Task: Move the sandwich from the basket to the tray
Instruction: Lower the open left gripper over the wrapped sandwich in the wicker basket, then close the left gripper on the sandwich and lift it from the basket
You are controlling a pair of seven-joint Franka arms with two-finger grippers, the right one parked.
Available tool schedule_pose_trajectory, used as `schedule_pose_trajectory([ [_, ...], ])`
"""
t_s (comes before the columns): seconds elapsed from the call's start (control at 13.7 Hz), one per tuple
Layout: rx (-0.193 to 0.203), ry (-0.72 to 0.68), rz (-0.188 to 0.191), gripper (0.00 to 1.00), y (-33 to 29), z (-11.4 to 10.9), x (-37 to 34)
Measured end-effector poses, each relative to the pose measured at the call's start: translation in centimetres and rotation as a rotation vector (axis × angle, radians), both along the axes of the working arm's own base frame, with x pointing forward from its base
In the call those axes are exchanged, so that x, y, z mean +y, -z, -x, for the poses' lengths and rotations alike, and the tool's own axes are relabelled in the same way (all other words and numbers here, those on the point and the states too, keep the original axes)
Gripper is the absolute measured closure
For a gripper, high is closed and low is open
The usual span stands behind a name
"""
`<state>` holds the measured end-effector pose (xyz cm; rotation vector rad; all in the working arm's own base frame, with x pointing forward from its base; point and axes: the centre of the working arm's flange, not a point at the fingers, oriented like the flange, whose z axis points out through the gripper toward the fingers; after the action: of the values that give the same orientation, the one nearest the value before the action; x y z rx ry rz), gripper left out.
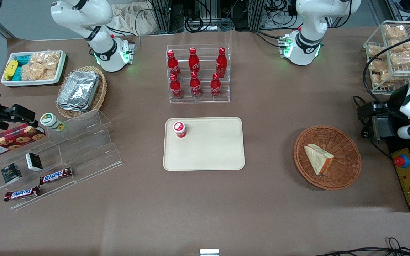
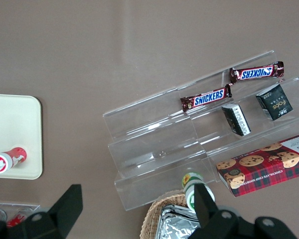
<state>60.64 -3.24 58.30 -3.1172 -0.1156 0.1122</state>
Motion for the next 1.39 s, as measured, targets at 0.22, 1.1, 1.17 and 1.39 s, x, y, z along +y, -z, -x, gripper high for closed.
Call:
schedule_pose_trajectory([
  [0.22, -0.015, -0.007, 0.003, 0.00, 6.6, -3.5, 0.1],
  [1.1, 0.029, -0.058, 0.049, 0.00, 31.4, -3.6, 0.9],
  [1.17, 0.027, -0.063, 0.049, 0.01, 32.0, -3.4, 1.2],
  [1.39, 0.024, -0.070, 0.049, 0.27, 32.6, -3.4, 1.6],
])
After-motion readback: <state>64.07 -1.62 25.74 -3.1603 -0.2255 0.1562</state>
